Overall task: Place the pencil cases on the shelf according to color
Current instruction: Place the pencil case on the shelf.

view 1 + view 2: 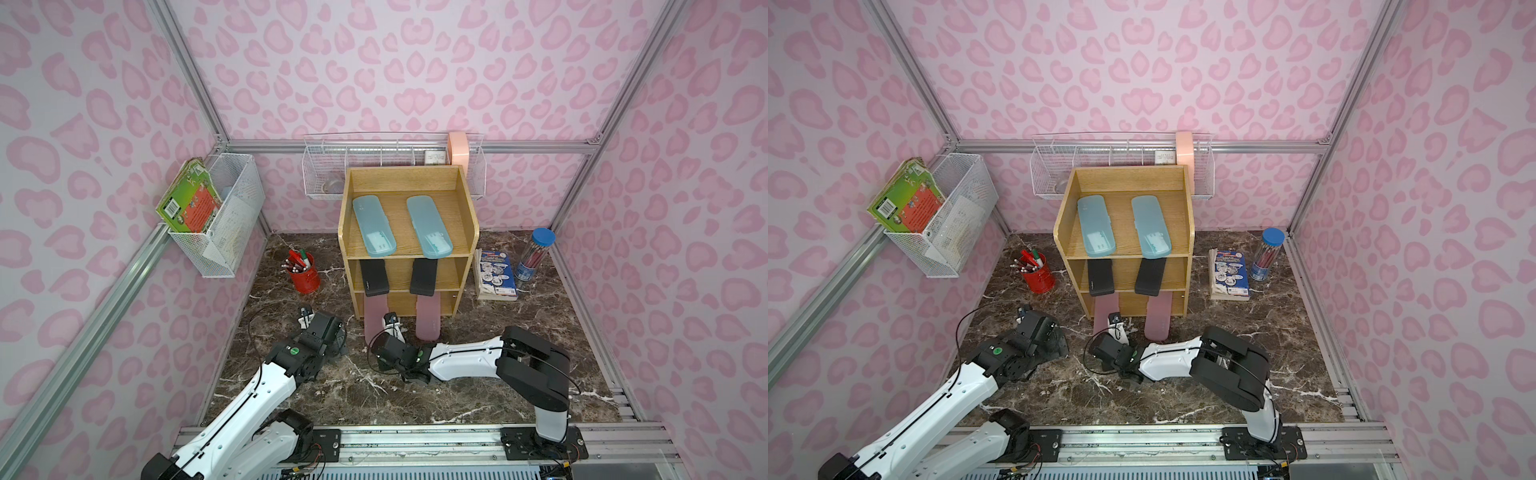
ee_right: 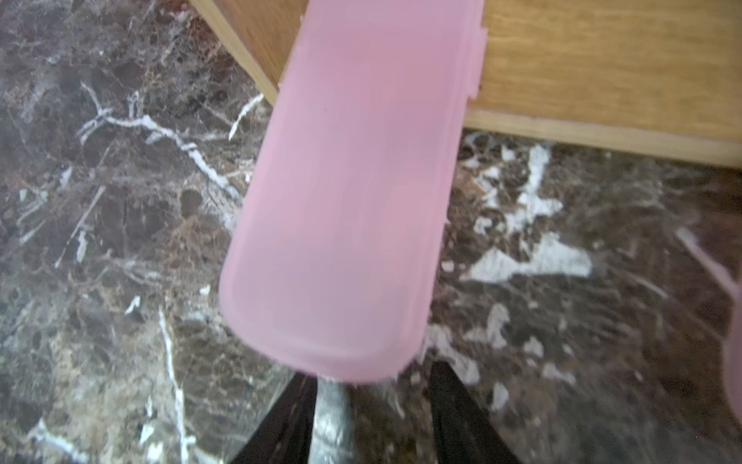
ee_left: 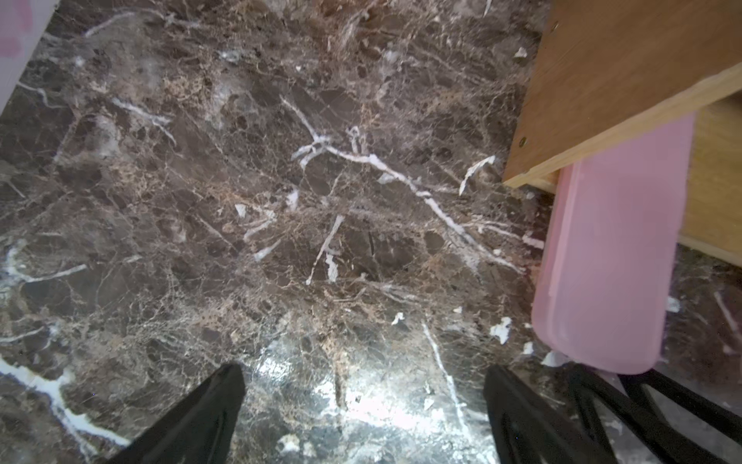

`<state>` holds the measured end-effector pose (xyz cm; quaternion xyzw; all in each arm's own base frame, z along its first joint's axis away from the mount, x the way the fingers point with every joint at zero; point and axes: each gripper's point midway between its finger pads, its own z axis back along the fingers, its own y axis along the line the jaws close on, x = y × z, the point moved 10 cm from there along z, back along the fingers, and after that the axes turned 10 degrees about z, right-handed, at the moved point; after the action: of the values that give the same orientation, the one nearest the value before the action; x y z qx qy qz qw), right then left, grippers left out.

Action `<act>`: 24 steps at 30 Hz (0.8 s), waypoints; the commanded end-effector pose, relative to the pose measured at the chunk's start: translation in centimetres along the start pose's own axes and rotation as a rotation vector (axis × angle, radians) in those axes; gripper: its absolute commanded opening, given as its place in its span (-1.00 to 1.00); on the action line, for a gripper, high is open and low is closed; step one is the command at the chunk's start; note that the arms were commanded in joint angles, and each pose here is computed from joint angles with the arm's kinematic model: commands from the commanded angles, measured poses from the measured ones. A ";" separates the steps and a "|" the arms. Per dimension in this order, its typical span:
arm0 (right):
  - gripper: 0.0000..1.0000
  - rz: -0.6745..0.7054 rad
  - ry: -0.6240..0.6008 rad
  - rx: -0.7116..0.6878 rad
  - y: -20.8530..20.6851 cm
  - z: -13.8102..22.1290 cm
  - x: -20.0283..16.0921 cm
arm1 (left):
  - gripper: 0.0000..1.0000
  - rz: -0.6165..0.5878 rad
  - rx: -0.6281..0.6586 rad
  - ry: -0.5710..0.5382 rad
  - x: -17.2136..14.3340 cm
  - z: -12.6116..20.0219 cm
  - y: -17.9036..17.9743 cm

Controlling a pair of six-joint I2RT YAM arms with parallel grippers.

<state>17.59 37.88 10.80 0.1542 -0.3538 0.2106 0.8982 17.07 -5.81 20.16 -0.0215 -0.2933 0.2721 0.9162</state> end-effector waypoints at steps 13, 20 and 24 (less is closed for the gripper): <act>0.09 0.024 -0.023 -0.022 -5.3 6.8 -3.7 | 0.97 -0.017 0.032 -0.060 1.0 0.6 0.4; 0.18 0.084 0.002 -0.081 -9.2 5.5 -3.9 | 0.97 -0.042 0.079 -0.082 2.2 -0.7 0.0; 0.17 0.118 -0.009 -0.134 -10.2 4.1 -2.4 | 0.97 -0.014 0.103 -0.066 3.0 -1.5 0.6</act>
<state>17.53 26.27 10.20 0.0832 -0.3601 0.2175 0.9034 19.14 -4.02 20.28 0.0313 -0.3041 0.2849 0.9085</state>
